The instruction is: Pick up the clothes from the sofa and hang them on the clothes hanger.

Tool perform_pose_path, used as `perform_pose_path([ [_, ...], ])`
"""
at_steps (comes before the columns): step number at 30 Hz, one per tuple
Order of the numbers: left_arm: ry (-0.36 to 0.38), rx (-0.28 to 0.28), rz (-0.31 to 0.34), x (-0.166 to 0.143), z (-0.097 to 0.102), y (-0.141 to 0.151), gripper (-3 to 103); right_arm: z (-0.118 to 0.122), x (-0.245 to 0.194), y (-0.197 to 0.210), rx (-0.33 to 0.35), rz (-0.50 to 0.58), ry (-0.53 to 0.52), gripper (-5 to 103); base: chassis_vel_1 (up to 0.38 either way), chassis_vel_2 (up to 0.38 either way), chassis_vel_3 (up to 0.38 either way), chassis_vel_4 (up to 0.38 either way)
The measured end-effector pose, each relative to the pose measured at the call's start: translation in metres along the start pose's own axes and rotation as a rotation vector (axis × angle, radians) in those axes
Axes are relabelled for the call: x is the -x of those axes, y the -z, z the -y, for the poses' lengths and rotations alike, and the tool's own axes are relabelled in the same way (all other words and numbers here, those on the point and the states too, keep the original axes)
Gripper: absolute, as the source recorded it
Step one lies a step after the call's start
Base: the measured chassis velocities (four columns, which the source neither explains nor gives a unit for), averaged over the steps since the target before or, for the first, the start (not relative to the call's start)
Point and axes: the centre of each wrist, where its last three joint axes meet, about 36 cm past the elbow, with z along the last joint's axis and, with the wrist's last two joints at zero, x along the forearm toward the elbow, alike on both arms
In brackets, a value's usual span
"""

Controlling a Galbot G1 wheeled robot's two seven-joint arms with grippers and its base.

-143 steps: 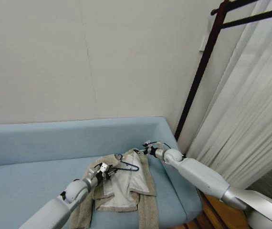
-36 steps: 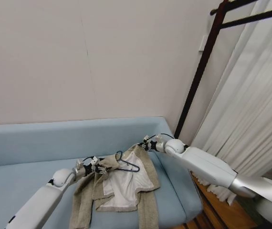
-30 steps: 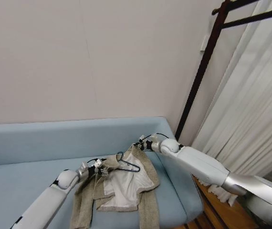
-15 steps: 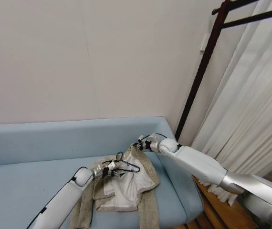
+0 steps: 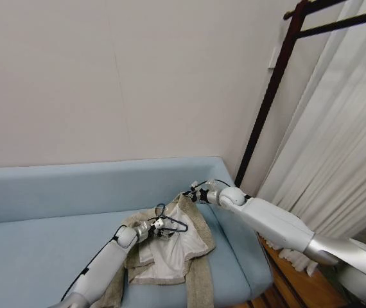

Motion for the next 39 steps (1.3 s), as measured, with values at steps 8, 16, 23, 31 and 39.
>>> perform_pose_path([
  [8,0.054,-0.034,0.007,0.007,-0.005,-0.001,100,-0.001,0.001,-0.001,-0.004,-0.003,0.001,2,0.0,0.0,0.0,0.0],
  [16,0.075,-0.056,-0.01,0.01,-0.01,-0.005,100,0.004,-0.016,0.01,-0.025,-0.007,-0.009,2,0.0,0.0,0.0,0.0],
  [23,0.104,-0.073,-0.035,0.008,-0.01,-0.007,100,0.007,-0.038,0.025,-0.038,-0.011,0.001,2,0.0,0.0,0.0,0.0],
  [31,0.141,-0.095,-0.052,0.009,-0.011,0.003,100,-0.029,-0.03,0.026,-0.059,-0.034,0.059,2,0.0,0.0,0.0,0.0],
  [39,0.143,-0.095,-0.045,0.008,-0.006,0.008,100,-0.052,-0.015,0.008,0.033,-0.057,-0.045,15,0.0,0.0,0.0,0.0],
])
